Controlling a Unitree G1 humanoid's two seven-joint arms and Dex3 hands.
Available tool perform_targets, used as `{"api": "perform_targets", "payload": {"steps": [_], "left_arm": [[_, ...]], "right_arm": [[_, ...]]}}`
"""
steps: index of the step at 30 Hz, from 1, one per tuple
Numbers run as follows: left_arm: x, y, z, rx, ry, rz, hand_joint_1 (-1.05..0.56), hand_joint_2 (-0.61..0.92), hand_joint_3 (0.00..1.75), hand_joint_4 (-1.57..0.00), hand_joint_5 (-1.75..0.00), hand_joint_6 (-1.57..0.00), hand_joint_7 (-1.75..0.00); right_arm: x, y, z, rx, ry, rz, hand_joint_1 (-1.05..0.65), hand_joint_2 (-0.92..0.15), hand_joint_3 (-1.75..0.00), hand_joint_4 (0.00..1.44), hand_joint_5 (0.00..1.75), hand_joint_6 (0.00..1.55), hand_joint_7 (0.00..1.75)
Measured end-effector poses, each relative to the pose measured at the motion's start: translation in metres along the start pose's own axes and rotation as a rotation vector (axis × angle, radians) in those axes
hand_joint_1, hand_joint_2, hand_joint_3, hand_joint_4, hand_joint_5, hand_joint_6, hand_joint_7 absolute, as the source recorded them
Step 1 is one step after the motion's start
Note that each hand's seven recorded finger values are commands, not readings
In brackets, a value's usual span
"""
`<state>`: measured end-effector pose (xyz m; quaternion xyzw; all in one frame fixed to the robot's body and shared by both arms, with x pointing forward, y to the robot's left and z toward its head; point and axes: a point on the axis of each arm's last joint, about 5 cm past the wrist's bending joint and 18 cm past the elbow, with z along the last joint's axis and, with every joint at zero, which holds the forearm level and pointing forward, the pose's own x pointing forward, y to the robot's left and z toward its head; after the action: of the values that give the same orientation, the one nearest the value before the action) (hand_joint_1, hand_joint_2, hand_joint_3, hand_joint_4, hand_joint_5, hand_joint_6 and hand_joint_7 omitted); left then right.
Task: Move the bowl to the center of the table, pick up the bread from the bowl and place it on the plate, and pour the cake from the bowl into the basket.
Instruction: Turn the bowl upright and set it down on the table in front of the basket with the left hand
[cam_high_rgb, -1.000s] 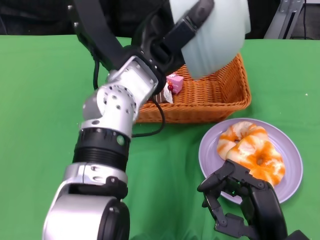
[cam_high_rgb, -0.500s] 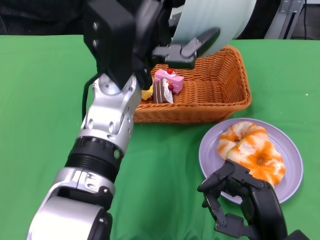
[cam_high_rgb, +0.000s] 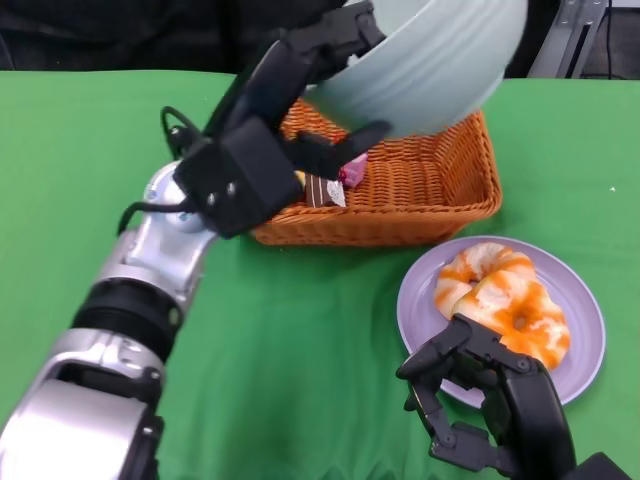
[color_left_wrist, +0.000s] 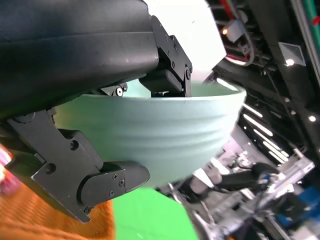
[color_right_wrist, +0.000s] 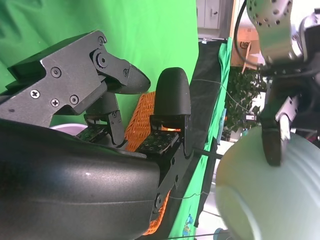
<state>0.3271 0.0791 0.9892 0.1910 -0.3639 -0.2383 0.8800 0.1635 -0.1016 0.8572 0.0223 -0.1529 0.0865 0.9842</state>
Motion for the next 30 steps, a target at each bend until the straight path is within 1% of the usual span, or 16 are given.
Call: {"api": "perform_targets", "payload": {"steps": [4,6,11,14,17,21,23,28,30], "left_arm": [[-0.009,0.009,-0.002,0.169,-0.066,0.033,-0.06,0.56,1.11,-0.64,-1.74,-0.70,-1.45],[-0.013,0.013,-0.004,0.229,-0.094,0.057,-0.07,0.54,1.17,-0.65,-1.75,-0.70,-1.47],[-0.023,0.023,-0.008,0.369,-0.152,0.100,-0.06,0.56,1.19,-0.64,-1.75,-0.67,-1.52],[-0.031,0.030,-0.011,0.430,-0.183,0.114,-0.05,0.54,1.23,-0.64,-1.74,-0.66,-1.52],[-0.040,0.037,-0.014,0.483,-0.210,0.122,-0.05,0.52,1.24,-0.66,-1.72,-0.67,-1.51],[-0.056,0.043,-0.020,0.535,-0.225,0.138,-0.01,0.49,1.17,-0.69,-1.73,-0.69,-1.48],[-0.066,0.046,-0.023,0.566,-0.230,0.136,0.01,0.47,1.16,-0.71,-1.69,-0.69,-1.48],[-0.092,0.049,-0.030,0.620,-0.236,0.122,0.00,0.48,1.16,-0.75,-1.61,-0.67,-1.50],[-0.101,0.050,-0.031,0.627,-0.239,0.109,-0.01,0.48,1.16,-0.75,-1.60,-0.67,-1.50]], "right_arm": [[0.001,0.000,0.000,-0.001,-0.003,0.000,-0.12,-0.61,-0.90,0.75,1.52,0.71,1.26],[0.001,0.000,0.000,-0.001,-0.003,0.001,-0.12,-0.60,-0.90,0.74,1.52,0.71,1.26],[0.003,0.000,0.001,-0.001,0.000,0.002,-0.12,-0.59,-0.91,0.74,1.52,0.71,1.25],[0.004,0.000,0.002,-0.002,-0.002,0.002,-0.10,-0.57,-0.95,0.73,1.52,0.71,1.25],[0.005,0.000,0.003,-0.003,-0.002,0.001,-0.11,-0.56,-0.96,0.72,1.52,0.71,1.26],[0.006,0.000,0.004,-0.003,0.000,0.001,-0.11,-0.56,-0.97,0.72,1.52,0.70,1.26],[0.006,-0.001,0.004,-0.003,0.001,0.003,-0.11,-0.56,-0.97,0.71,1.52,0.70,1.27],[0.007,-0.001,0.004,-0.003,0.004,0.003,-0.11,-0.57,-0.96,0.72,1.52,0.70,1.26],[0.007,-0.001,0.005,-0.001,0.003,0.004,-0.10,-0.57,-0.95,0.72,1.52,0.70,1.26]]}}
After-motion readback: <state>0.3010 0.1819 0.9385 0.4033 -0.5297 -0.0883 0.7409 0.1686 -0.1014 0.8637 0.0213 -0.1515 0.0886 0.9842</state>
